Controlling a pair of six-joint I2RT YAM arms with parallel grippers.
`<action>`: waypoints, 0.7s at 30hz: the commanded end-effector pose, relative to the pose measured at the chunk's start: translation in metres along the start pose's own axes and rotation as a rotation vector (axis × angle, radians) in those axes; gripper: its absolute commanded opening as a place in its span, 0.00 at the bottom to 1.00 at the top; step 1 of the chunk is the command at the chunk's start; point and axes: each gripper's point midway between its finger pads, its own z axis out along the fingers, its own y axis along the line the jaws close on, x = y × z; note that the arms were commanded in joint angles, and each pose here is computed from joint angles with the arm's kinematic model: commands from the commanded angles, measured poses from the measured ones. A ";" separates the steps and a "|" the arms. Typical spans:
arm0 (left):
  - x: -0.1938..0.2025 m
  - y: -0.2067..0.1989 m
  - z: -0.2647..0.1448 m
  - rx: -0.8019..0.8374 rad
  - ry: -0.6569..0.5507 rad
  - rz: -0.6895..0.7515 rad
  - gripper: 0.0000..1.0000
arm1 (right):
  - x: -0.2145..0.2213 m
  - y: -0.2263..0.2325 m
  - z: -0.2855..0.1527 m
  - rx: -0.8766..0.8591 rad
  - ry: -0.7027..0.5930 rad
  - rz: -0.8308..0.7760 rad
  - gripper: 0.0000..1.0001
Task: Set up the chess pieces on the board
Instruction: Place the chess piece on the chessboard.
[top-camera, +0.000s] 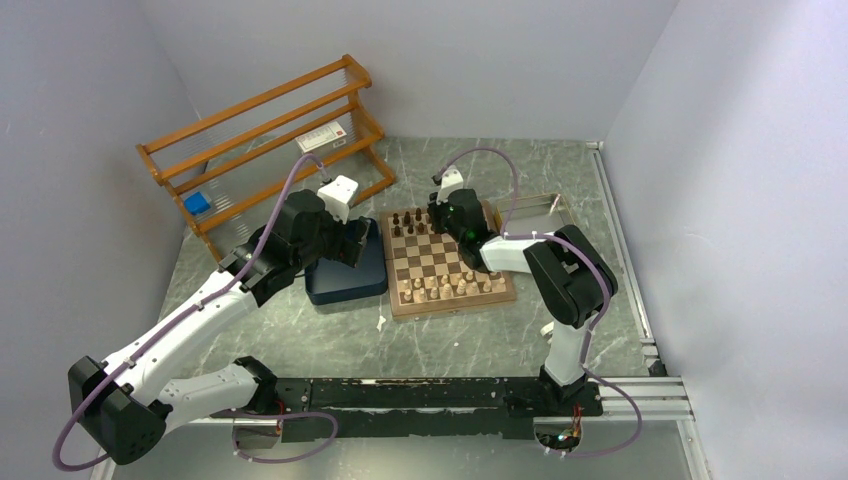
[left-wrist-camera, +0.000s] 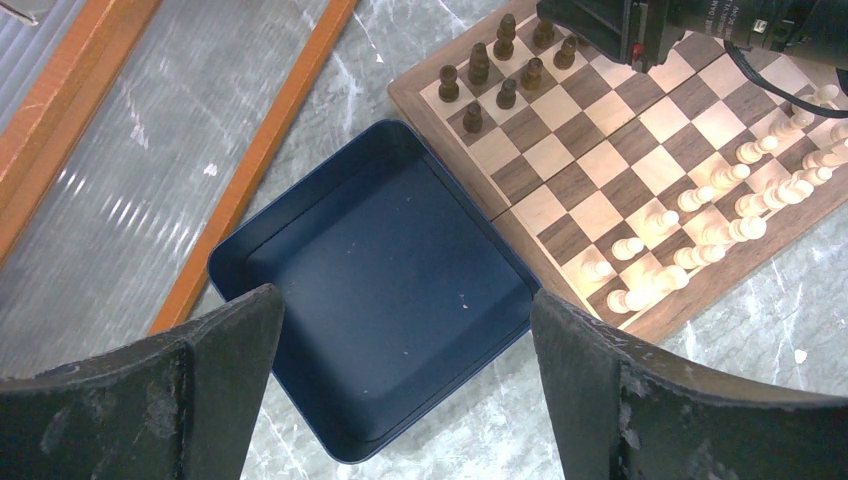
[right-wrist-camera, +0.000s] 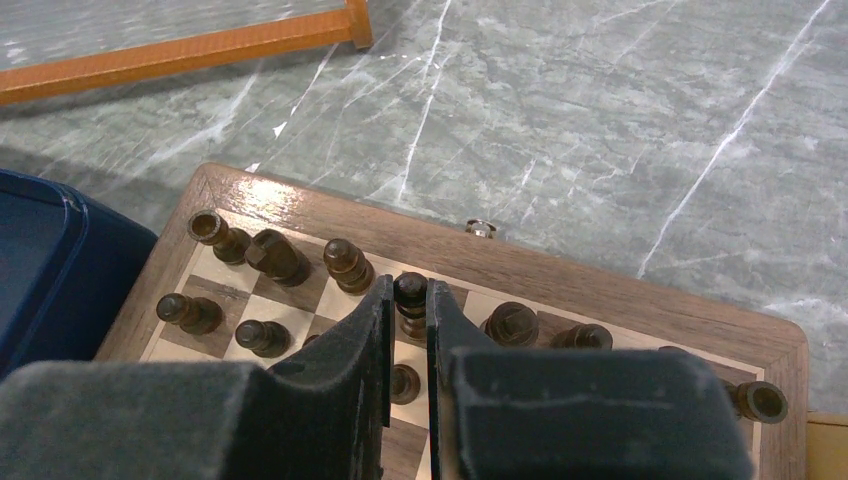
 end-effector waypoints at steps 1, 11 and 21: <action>-0.005 0.003 -0.001 -0.014 -0.016 0.010 0.98 | 0.003 0.000 0.001 0.014 -0.008 0.006 0.07; -0.005 0.003 -0.001 -0.011 -0.017 0.009 0.98 | 0.001 0.001 -0.001 0.005 -0.022 -0.016 0.10; -0.004 0.002 0.000 -0.006 -0.016 0.011 0.98 | -0.006 0.002 0.000 -0.003 -0.072 -0.028 0.01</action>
